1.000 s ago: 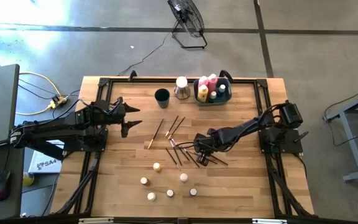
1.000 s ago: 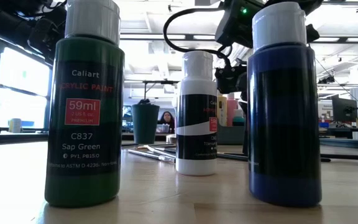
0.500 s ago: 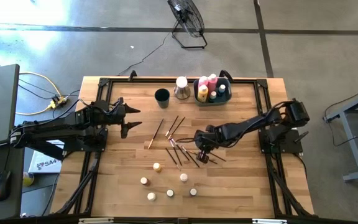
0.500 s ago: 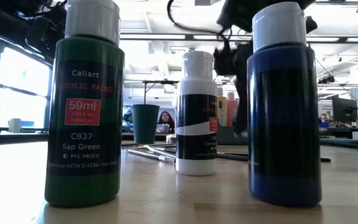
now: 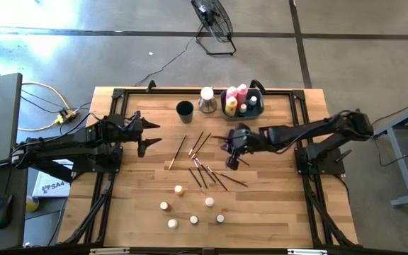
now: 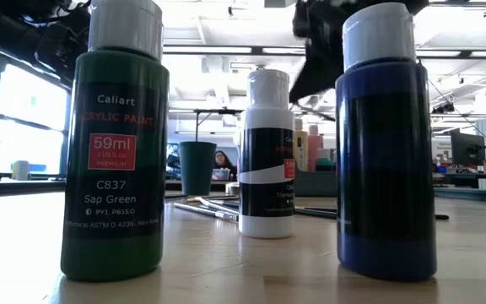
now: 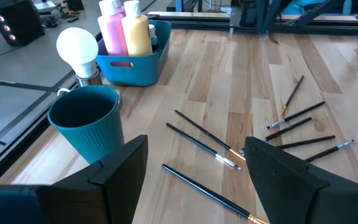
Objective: Pick & Place Paint Supplies
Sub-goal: Put the silver paintbrush into the blue cup
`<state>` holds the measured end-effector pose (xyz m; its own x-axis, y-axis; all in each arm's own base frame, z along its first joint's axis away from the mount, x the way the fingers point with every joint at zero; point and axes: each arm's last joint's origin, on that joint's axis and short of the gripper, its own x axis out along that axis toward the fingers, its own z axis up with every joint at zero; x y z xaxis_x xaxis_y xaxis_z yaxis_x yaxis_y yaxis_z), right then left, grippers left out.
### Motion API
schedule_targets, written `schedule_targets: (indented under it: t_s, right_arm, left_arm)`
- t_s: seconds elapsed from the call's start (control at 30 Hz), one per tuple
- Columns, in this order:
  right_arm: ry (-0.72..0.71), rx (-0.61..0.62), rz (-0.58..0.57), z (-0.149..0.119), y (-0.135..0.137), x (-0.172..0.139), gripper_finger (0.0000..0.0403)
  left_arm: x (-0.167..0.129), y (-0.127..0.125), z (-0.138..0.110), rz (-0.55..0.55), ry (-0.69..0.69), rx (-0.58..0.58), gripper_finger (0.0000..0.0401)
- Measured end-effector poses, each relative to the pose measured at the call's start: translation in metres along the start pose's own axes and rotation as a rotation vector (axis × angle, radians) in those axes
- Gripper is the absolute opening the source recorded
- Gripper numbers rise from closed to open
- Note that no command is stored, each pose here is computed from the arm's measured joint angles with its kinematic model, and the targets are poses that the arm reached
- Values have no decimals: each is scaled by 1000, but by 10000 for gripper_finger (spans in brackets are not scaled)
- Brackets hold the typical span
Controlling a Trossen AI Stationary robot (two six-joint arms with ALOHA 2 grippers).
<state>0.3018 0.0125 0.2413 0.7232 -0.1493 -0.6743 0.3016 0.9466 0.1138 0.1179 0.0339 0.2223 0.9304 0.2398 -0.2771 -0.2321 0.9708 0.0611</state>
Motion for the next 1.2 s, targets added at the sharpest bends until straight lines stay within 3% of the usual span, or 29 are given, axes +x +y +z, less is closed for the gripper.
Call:
schedule_targets:
  t_s: [0.23,0.5,0.63,0.77,0.93,1.2]
  right_arm:
    - [-240,-113,9,25,0,-22,3]
    - [-417,-228,15,41,3,-28,3]
    - [-491,-257,16,47,5,-31,3]
    - [-554,-285,12,52,6,-34,3]
    - [-621,-319,10,58,7,-38,3]
    - [-682,-347,8,62,8,-42,3]
  left_arm:
    - [0,0,0,0,0,-20,264]
    - [0,-1,1,-34,-12,-75,264]
    - [2,-1,9,-53,-90,-80,264]
    - [8,-3,24,-166,-230,-46,264]
    - [26,-4,35,-258,-345,2,264]
    - [77,-5,35,-356,-405,11,264]
